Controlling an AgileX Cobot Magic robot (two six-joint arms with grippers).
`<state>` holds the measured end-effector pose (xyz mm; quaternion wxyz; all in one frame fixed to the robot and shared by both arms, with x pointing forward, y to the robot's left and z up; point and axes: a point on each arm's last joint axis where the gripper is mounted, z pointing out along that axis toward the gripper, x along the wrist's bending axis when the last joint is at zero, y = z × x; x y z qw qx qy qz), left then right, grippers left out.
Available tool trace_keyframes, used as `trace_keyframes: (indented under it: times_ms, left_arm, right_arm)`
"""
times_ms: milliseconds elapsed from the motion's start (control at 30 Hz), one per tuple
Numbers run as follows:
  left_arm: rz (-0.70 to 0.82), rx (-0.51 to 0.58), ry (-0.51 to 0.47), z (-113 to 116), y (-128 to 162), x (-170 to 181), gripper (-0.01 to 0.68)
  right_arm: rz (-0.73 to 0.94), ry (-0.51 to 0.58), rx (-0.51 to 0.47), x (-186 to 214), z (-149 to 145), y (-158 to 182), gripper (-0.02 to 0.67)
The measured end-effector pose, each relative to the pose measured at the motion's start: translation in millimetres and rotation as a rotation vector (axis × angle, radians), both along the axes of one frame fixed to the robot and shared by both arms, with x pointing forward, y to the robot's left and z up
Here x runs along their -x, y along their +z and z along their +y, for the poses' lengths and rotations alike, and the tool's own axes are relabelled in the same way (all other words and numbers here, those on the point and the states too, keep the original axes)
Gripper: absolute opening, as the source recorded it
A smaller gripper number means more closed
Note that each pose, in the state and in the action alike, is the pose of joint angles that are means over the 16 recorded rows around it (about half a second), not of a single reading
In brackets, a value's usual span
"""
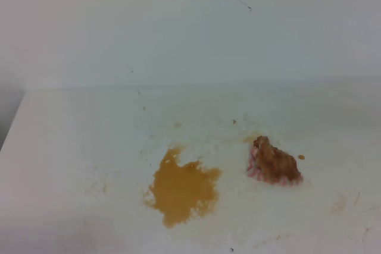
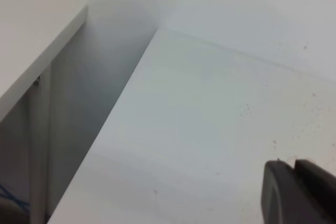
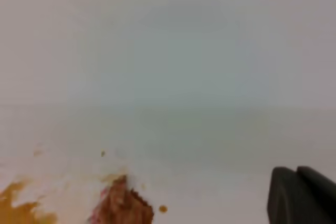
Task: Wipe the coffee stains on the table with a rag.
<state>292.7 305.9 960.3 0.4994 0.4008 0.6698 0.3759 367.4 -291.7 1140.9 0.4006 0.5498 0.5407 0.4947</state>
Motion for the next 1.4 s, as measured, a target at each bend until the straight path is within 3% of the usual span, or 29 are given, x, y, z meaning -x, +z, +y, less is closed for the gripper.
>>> trace_keyframes:
  times_ms: [200, 400, 600, 767, 1133, 1400]
  left_arm:
    - [-0.001, 0.000, 0.000, 0.0, -0.5, 0.1, -0.003]
    - [-0.002, 0.000, 0.000, 0.0, -0.9, 0.1, -0.003]
    - [-0.002, 0.000, 0.000, 0.0, -0.9, 0.1, -0.003]
    - [-0.003, 0.000, 0.000, 0.0, -1.4, 0.2, -0.003]
    - [-0.002, 0.000, 0.000, 0.0, -1.9, 0.1, -0.003]
    - [0.000, 0.000, 0.000, 0.0, -1.0, 0.0, -0.003]
  right_arm:
    - [0.174, 0.101, -0.074, -44.9, 9.1, -6.1, -0.002]
    - [0.299, 0.236, -0.059, -85.4, 18.7, -24.4, -0.002]
    - [0.454, 0.435, 0.043, -126.4, 32.5, -45.7, 0.022]
    - [0.620, 0.576, 0.154, -161.2, 51.0, -63.6, 0.096]
    - [0.862, 0.613, 0.336, -228.1, 114.2, -106.5, 0.309]
    - [0.935, 0.624, 0.378, -261.5, 142.6, -154.8, 0.352]
